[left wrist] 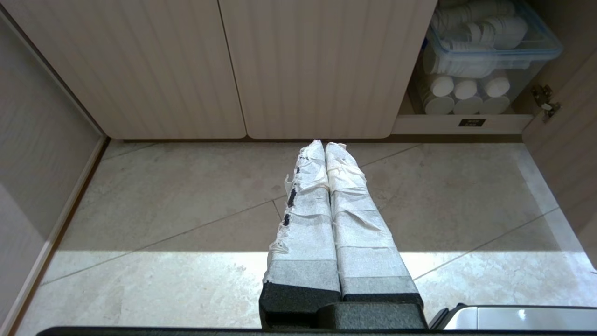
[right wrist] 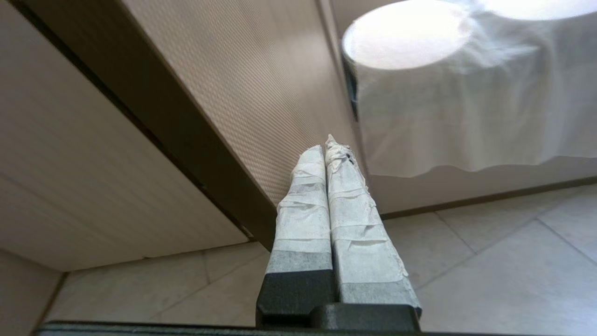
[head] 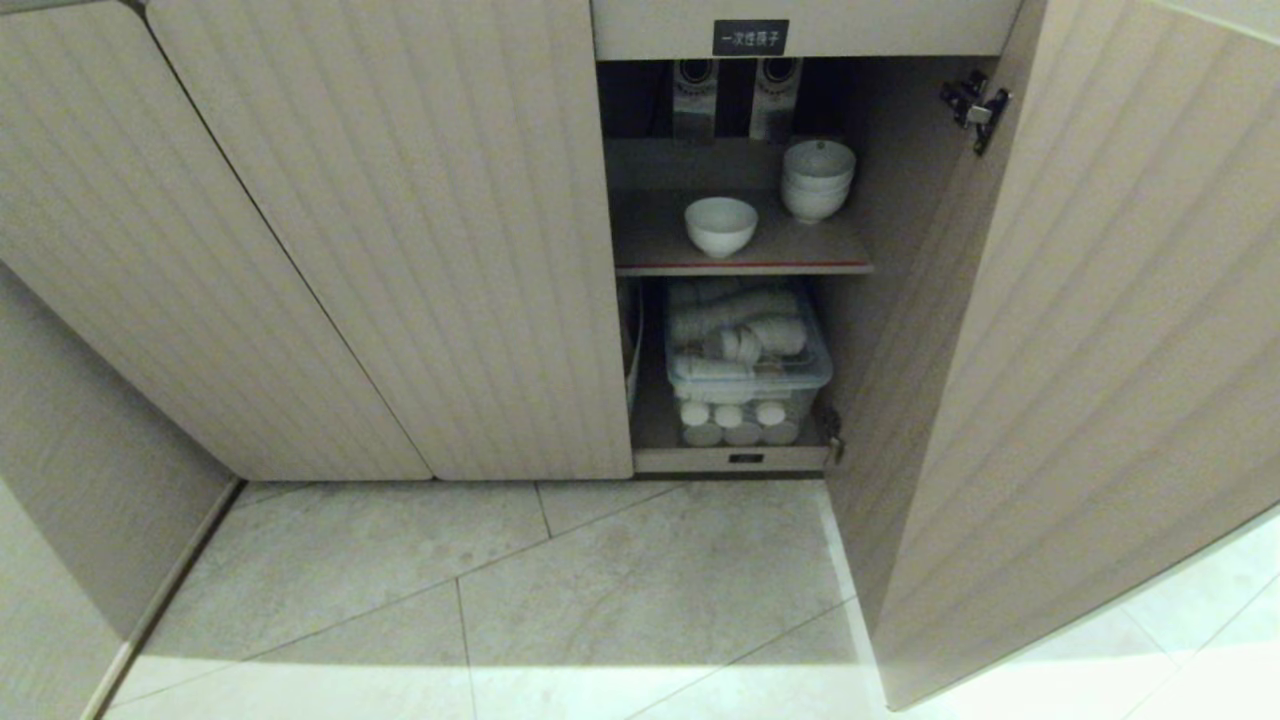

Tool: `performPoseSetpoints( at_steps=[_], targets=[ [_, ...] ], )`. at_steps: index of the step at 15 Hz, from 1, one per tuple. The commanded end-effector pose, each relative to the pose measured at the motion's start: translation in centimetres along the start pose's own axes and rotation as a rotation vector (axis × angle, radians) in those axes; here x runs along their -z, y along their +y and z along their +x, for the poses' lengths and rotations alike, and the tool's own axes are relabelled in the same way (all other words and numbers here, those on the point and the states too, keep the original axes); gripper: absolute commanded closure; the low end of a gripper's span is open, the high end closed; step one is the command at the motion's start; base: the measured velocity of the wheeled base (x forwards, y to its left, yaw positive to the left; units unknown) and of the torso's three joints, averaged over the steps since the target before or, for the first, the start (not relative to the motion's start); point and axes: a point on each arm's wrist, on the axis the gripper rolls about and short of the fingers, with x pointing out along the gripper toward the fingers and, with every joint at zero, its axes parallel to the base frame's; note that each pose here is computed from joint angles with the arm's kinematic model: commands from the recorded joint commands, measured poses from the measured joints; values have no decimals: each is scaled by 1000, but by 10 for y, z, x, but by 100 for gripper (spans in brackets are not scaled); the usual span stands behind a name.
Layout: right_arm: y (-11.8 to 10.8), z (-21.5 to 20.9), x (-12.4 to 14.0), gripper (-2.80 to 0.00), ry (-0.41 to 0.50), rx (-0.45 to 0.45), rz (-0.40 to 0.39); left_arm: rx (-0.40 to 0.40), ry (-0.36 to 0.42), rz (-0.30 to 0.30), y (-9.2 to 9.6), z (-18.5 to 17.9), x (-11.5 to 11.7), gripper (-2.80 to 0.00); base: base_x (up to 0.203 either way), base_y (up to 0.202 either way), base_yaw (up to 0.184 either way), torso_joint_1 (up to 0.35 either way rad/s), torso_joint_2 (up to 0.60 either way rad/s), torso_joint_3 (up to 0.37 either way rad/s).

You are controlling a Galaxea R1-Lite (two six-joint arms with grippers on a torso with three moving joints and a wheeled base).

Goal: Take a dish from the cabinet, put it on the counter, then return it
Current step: Close the cabinet door

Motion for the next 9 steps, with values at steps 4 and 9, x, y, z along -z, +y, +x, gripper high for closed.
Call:
performPoseSetpoints(
  at_steps=[4,9],
  targets=[
    [1,6,1,0,11,-45,8,-2,0,0,0,0,0,0,0,0,0,0,0,0],
    [7,23,2,0,10,-131,18,1,0,0,0,0,0,0,0,0,0,0,0,0]
  ],
)
